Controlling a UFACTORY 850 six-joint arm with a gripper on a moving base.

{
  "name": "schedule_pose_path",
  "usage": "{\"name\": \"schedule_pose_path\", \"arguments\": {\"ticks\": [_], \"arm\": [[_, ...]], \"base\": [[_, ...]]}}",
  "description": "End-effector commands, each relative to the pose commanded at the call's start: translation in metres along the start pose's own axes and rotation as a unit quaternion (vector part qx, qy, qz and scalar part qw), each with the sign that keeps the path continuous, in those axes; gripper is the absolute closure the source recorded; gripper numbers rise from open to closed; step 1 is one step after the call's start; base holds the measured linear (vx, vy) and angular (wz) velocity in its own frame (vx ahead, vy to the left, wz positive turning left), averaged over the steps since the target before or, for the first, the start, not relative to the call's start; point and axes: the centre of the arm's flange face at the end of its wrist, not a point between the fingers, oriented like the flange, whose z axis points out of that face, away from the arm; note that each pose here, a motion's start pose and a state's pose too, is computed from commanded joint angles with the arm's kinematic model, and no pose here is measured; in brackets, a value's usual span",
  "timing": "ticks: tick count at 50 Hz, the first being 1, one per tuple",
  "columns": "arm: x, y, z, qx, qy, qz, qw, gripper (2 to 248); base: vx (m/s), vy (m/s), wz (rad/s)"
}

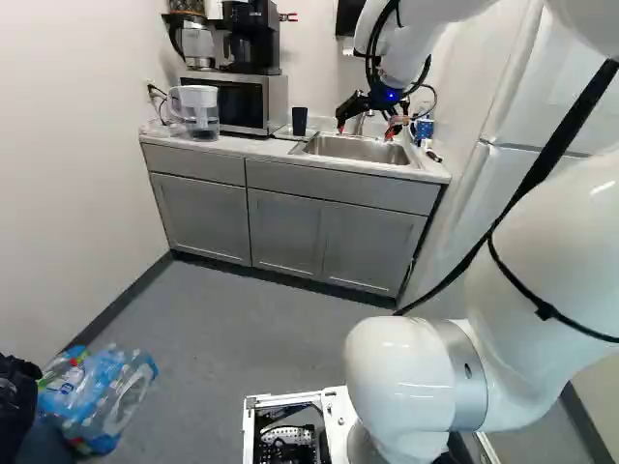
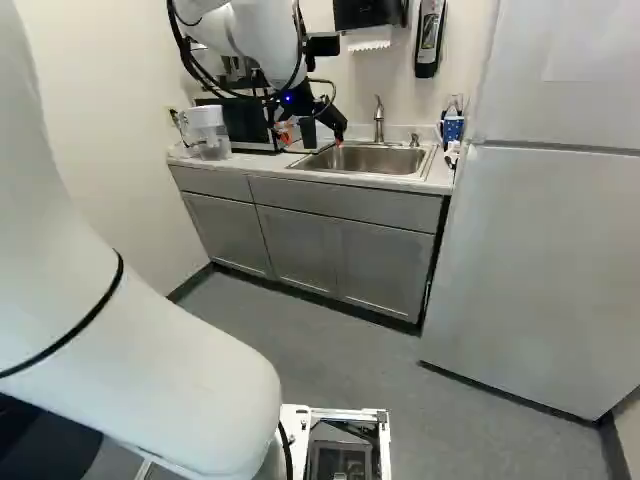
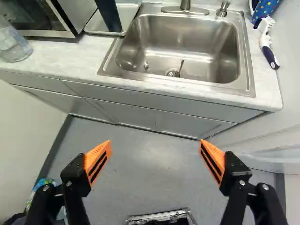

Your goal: Rinse the cup and place it in the tray

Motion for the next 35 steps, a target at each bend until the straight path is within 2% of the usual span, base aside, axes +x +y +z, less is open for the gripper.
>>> {"name": "schedule_pose_path", "arguments": {"ticks": [18,35], "arm": [[-0.005,-0.001,0.005,0.000,0.005,-0.001,1.0000,3],[-0.017,-0.003,0.016,-0.001,0.016,-0.003,0.9999,3]], "base": [[0.000,0.000,0.000],[0.000,0.000,0.000]]}}
